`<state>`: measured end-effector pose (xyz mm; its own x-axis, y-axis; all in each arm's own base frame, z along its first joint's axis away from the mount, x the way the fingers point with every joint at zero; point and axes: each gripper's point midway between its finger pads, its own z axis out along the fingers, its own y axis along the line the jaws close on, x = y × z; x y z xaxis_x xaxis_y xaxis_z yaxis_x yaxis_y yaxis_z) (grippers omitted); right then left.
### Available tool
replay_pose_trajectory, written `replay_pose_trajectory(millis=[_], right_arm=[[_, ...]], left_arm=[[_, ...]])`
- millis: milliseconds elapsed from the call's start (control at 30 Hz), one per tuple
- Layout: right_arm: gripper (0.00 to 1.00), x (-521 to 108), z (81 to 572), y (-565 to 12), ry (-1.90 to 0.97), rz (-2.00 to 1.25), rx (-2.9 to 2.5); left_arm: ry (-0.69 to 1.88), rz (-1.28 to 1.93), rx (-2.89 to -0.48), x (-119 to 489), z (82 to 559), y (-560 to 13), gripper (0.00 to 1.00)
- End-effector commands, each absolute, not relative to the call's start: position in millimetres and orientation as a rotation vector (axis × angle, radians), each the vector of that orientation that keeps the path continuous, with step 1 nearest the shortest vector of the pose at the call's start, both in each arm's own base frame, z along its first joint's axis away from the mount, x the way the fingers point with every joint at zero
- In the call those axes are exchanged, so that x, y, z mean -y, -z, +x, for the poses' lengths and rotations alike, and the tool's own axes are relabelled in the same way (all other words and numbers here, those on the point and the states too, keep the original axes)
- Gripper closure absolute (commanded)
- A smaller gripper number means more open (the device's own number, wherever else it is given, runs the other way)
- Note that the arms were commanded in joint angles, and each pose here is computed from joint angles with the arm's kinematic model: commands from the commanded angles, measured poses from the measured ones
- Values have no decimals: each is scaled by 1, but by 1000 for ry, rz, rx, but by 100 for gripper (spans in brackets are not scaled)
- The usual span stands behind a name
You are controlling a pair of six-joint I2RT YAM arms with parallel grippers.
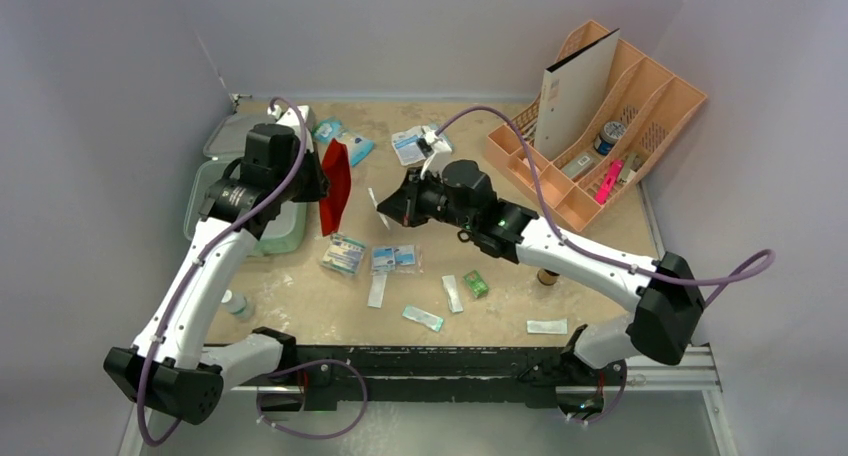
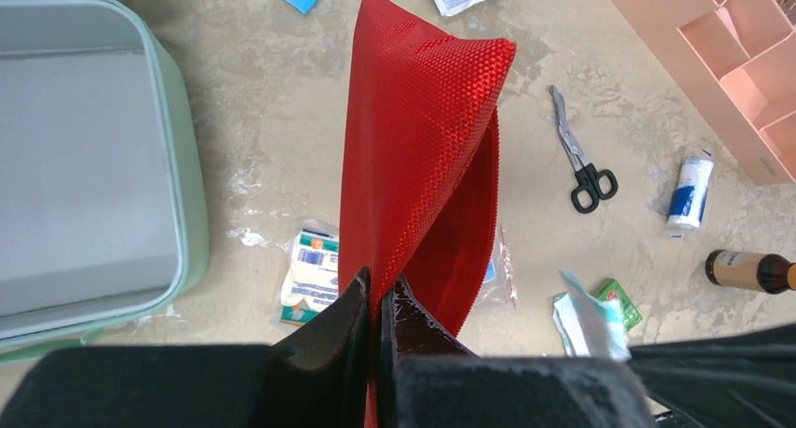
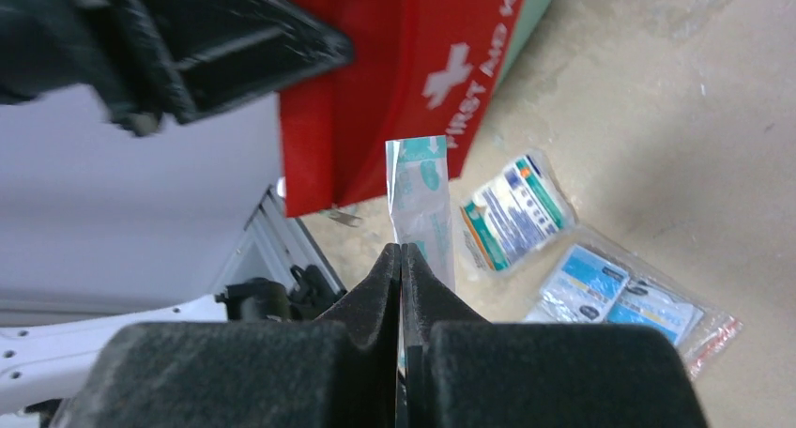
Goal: Organize the medicine kit
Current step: Pick up the medical item at the center of the board, then place the medical item at the medicine pouch.
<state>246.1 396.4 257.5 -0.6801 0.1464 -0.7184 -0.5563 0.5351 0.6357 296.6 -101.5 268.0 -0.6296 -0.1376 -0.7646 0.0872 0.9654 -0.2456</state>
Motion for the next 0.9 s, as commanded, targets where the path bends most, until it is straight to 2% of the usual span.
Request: replay_pose_trajectory(millis=[0, 500, 867], right_arm=[[100, -396, 249, -297, -1290, -225, -1877], [100, -445, 266, -340, -1619, -49, -1758], [100, -451, 302, -301, -1481, 143, -1842]], left_arm=[[393, -40, -2195, 114, 310, -269, 100], [467, 1, -2217, 126, 305, -251, 100], [501, 0, -2231, 130, 303, -247, 100]])
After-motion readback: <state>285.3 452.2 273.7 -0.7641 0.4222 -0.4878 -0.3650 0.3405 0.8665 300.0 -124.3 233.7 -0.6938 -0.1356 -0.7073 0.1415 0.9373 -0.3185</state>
